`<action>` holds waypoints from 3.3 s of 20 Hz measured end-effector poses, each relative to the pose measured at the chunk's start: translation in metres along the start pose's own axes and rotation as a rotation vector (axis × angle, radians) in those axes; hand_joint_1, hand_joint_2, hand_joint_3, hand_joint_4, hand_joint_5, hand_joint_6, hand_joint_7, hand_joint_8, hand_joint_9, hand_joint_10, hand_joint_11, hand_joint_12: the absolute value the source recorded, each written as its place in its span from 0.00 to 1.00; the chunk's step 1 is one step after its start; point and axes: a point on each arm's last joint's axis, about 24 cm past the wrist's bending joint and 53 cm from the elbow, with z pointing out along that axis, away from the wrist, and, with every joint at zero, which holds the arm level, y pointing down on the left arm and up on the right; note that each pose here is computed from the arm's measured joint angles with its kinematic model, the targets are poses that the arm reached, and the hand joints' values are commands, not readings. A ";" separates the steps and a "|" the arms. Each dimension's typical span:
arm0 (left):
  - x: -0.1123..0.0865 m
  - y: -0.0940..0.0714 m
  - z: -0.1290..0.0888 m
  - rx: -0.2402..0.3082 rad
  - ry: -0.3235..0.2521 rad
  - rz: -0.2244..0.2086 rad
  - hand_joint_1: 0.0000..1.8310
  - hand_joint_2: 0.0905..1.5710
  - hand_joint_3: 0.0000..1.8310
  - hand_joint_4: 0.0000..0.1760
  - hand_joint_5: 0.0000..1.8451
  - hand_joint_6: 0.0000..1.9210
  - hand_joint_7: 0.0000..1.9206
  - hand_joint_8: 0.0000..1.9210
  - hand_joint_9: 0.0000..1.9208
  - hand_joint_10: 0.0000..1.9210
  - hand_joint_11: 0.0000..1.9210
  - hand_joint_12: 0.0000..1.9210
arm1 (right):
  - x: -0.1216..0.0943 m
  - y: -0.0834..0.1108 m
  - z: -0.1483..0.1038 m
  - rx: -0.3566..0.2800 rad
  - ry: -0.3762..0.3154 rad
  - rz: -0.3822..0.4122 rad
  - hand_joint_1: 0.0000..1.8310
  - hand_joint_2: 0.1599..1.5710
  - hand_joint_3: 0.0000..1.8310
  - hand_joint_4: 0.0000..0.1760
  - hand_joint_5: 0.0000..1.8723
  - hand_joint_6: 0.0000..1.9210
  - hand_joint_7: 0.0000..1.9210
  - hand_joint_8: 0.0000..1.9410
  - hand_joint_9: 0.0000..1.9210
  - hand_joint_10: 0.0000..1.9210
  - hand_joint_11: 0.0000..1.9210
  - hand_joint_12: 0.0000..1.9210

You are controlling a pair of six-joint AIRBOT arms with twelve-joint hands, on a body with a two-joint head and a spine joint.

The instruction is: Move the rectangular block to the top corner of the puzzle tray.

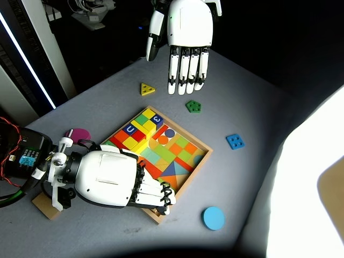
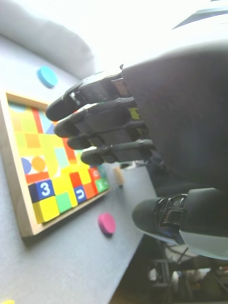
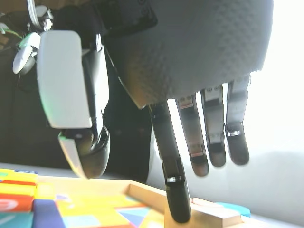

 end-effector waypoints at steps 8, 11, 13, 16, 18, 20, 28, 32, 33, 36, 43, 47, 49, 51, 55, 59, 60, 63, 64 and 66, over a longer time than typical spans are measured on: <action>0.000 0.000 0.000 0.000 0.000 0.000 0.10 0.82 0.00 0.13 0.22 0.00 0.21 0.00 0.21 0.00 0.05 0.42 | -0.003 -0.019 0.005 0.036 -0.008 -0.014 0.03 0.73 0.00 0.00 0.41 0.23 0.16 0.00 0.06 0.14 0.00 0.37; 0.000 0.000 0.000 0.000 0.000 0.000 0.09 0.81 0.00 0.14 0.23 0.00 0.21 0.00 0.21 0.00 0.05 0.42 | -0.004 -0.018 0.007 0.034 -0.011 -0.012 0.03 0.73 0.00 0.00 0.41 0.23 0.16 0.00 0.06 0.15 0.00 0.45; 0.000 0.000 0.000 0.000 0.000 0.000 0.11 0.81 0.00 0.11 0.24 0.01 0.22 0.00 0.22 0.00 0.06 0.42 | -0.006 -0.016 0.007 0.030 -0.013 -0.010 0.04 0.73 0.00 0.00 0.42 0.23 0.16 0.00 0.06 0.15 0.00 0.42; 0.000 0.000 0.000 0.000 0.000 0.000 0.10 0.81 0.00 0.14 0.23 0.00 0.22 0.00 0.22 0.00 0.06 0.42 | -0.013 -0.011 0.009 0.021 -0.021 -0.006 0.03 0.73 0.00 0.00 0.41 0.23 0.16 0.00 0.06 0.15 0.00 0.43; 0.000 0.000 0.000 0.000 0.000 0.000 0.09 0.82 0.00 0.13 0.23 0.00 0.22 0.00 0.22 0.00 0.05 0.44 | -0.015 -0.009 0.010 0.016 -0.020 -0.004 0.03 0.73 0.00 0.00 0.41 0.24 0.15 0.00 0.05 0.15 0.00 0.38; 0.000 0.000 0.000 0.000 -0.001 0.000 0.10 0.81 0.00 0.11 0.23 0.00 0.22 0.00 0.22 0.00 0.05 0.44 | -0.018 -0.007 0.011 0.013 -0.023 -0.002 0.03 0.73 0.00 0.00 0.41 0.24 0.15 0.00 0.06 0.15 0.00 0.42; 0.000 0.000 0.000 0.000 -0.001 0.000 0.10 0.82 0.00 0.14 0.23 0.00 0.21 0.00 0.21 0.00 0.05 0.42 | -0.019 -0.009 0.010 0.016 -0.018 -0.004 0.03 0.73 0.00 0.00 0.41 0.24 0.16 0.00 0.06 0.15 0.00 0.37; 0.000 0.000 0.000 0.001 -0.001 0.000 0.11 0.81 0.00 0.11 0.23 0.00 0.21 0.00 0.21 0.00 0.04 0.42 | -0.019 -0.007 0.005 0.009 -0.015 -0.002 0.03 0.73 0.00 0.00 0.41 0.23 0.15 0.00 0.05 0.15 0.00 0.33; 0.000 0.000 0.000 0.001 -0.001 0.000 0.11 0.81 0.00 0.10 0.23 0.00 0.21 0.00 0.21 0.00 0.04 0.43 | -0.018 -0.004 0.004 0.004 -0.013 0.000 0.02 0.73 0.00 0.00 0.41 0.23 0.15 0.00 0.05 0.15 0.00 0.34; 0.000 0.000 0.000 0.001 -0.001 0.000 0.11 0.81 0.00 0.12 0.24 0.00 0.22 0.00 0.22 0.00 0.05 0.43 | -0.016 0.002 0.004 -0.006 -0.010 0.000 0.03 0.73 0.00 0.00 0.42 0.22 0.16 0.00 0.06 0.15 0.00 0.37; 0.000 0.000 0.000 0.000 -0.001 0.000 0.11 0.81 0.00 0.12 0.23 0.00 0.21 0.00 0.21 0.00 0.05 0.42 | -0.024 -0.003 0.004 0.005 -0.038 -0.011 0.03 0.73 0.00 0.00 0.41 0.21 0.15 0.00 0.05 0.15 0.00 0.39; 0.000 0.000 0.000 0.001 -0.001 0.000 0.11 0.81 0.00 0.12 0.24 0.00 0.22 0.00 0.22 0.00 0.06 0.42 | -0.026 -0.010 0.004 0.018 -0.043 -0.013 0.03 0.73 0.00 0.00 0.41 0.20 0.16 0.00 0.06 0.16 0.00 0.45; 0.000 0.000 0.000 0.000 -0.001 0.001 0.12 0.81 0.00 0.10 0.24 0.00 0.22 0.00 0.22 0.00 0.06 0.42 | -0.026 -0.016 0.004 0.030 -0.046 -0.014 0.03 0.73 0.00 0.00 0.41 0.20 0.17 0.00 0.06 0.16 0.00 0.44; 0.000 0.000 0.000 0.000 -0.001 0.000 0.10 0.81 0.00 0.12 0.24 0.00 0.22 0.00 0.22 0.00 0.06 0.42 | -0.025 -0.019 0.003 0.036 -0.045 -0.007 0.03 0.73 0.00 0.00 0.37 0.19 0.17 0.00 0.07 0.17 0.00 0.51; 0.000 0.000 0.000 0.000 -0.001 0.000 0.09 0.82 0.00 0.12 0.23 0.00 0.22 0.00 0.22 0.00 0.05 0.42 | -0.015 -0.023 0.001 0.041 -0.027 -0.005 0.04 0.73 0.00 0.00 0.29 0.17 0.18 0.00 0.06 0.18 0.00 0.52; 0.000 0.000 0.000 0.001 -0.002 0.000 0.12 0.81 0.00 0.08 0.24 0.00 0.23 0.00 0.23 0.00 0.06 0.42 | -0.013 -0.024 0.001 0.044 -0.025 -0.006 0.03 0.73 0.00 0.00 0.28 0.17 0.18 0.00 0.06 0.19 0.00 0.56; 0.000 0.000 0.000 0.001 -0.002 0.000 0.11 0.81 0.00 0.10 0.24 0.00 0.22 0.00 0.22 0.00 0.06 0.42 | -0.013 -0.024 0.001 0.045 -0.026 -0.006 0.03 0.73 0.00 0.00 0.28 0.17 0.18 0.00 0.06 0.19 0.00 0.56; 0.000 0.000 0.000 0.000 -0.001 0.000 0.09 0.82 0.00 0.13 0.23 0.00 0.21 0.00 0.21 0.00 0.05 0.43 | -0.016 -0.026 0.002 0.048 -0.030 -0.005 0.03 0.73 0.00 0.00 0.28 0.17 0.18 0.00 0.06 0.19 0.00 0.56; -0.001 0.000 0.000 0.000 -0.002 -0.001 0.09 0.82 0.00 0.13 0.23 0.00 0.21 0.00 0.21 0.00 0.05 0.43 | -0.018 -0.026 0.002 0.048 -0.034 0.003 0.02 0.73 0.00 0.00 0.28 0.17 0.17 0.00 0.06 0.19 0.00 0.56; -0.001 0.000 0.000 0.000 -0.003 -0.001 0.11 0.81 0.00 0.12 0.24 0.00 0.22 0.00 0.22 0.00 0.05 0.43 | -0.026 -0.023 0.000 0.042 -0.044 0.012 0.01 0.74 0.00 0.00 0.28 0.18 0.17 0.00 0.05 0.20 0.00 0.55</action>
